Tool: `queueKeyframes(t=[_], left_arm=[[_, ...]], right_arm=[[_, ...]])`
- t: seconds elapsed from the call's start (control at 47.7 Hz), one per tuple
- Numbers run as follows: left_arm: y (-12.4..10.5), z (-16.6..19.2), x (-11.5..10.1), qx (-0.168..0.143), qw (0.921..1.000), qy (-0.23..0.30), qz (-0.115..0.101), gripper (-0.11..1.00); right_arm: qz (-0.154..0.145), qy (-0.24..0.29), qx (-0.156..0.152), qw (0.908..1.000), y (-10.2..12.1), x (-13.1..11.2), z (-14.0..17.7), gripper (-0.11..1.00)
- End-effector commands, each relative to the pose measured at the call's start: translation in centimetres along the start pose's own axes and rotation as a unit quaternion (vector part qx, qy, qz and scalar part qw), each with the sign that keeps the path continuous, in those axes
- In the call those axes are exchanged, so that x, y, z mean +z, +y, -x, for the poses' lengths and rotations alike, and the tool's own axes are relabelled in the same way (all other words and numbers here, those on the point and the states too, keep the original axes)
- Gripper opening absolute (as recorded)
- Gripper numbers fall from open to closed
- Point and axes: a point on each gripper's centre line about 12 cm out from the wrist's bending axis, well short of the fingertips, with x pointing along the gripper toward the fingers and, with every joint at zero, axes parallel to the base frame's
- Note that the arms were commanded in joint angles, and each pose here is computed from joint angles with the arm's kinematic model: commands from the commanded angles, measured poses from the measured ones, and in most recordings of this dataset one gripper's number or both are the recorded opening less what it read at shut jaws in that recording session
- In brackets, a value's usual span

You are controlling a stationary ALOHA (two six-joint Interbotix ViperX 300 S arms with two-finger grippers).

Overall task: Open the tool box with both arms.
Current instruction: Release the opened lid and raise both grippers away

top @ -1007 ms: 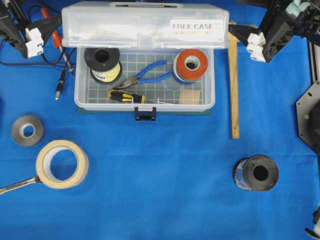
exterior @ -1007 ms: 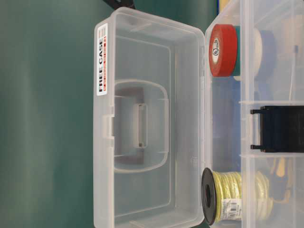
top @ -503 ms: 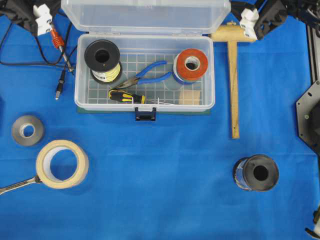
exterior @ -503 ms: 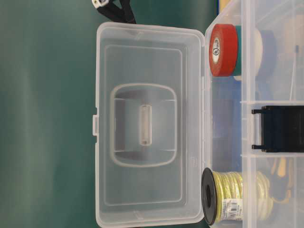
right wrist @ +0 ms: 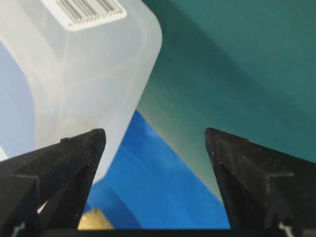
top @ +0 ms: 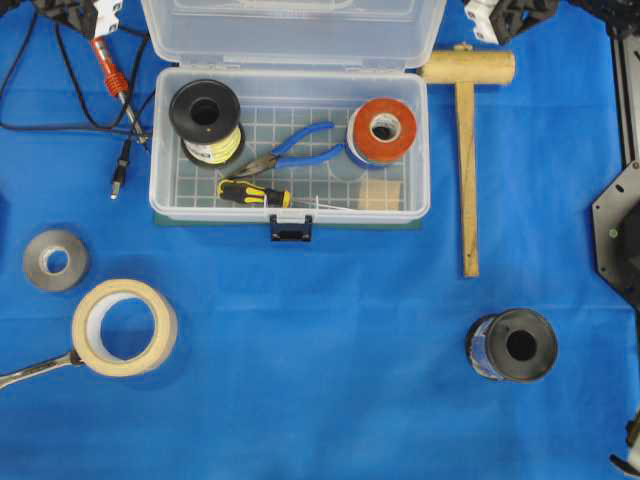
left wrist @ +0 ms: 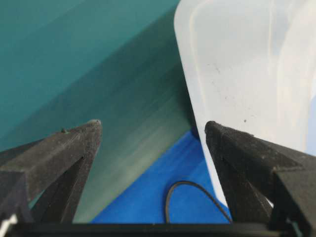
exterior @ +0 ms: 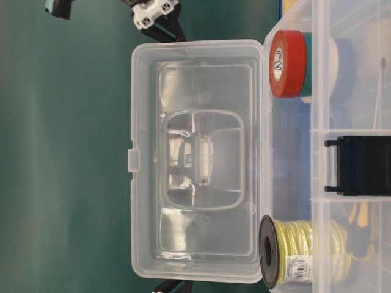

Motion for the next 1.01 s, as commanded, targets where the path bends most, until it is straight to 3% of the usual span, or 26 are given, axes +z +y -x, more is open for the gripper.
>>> queueKeyframes(t=[0.0, 0.294, 0.587, 0.986], left_arm=[[-0.6, -0.3, 1.7, -0.009, 0.9998, -0.019, -0.006, 0.88], [0.2, 0.1, 1.2, 0.002, 0.9999, -0.011, -0.001, 0.88], [2.0, 2.0, -0.4, 0.029, 0.9995, 0.009, 0.010, 0.88], [2.3, 3.7, -1.2, 0.039, 0.9991, 0.006, 0.015, 0.88]], right_arm=[[0.001, -0.016, 0.004, 0.9999, 0.3, 1.3, 0.0, 0.85], [-0.008, -0.011, -0.010, 0.9999, -0.8, 1.0, 0.3, 0.85], [-0.020, -0.010, -0.031, 0.9993, -2.2, -0.3, 2.6, 0.85], [-0.024, -0.018, -0.035, 0.9989, -2.4, -1.1, 4.6, 0.85]])
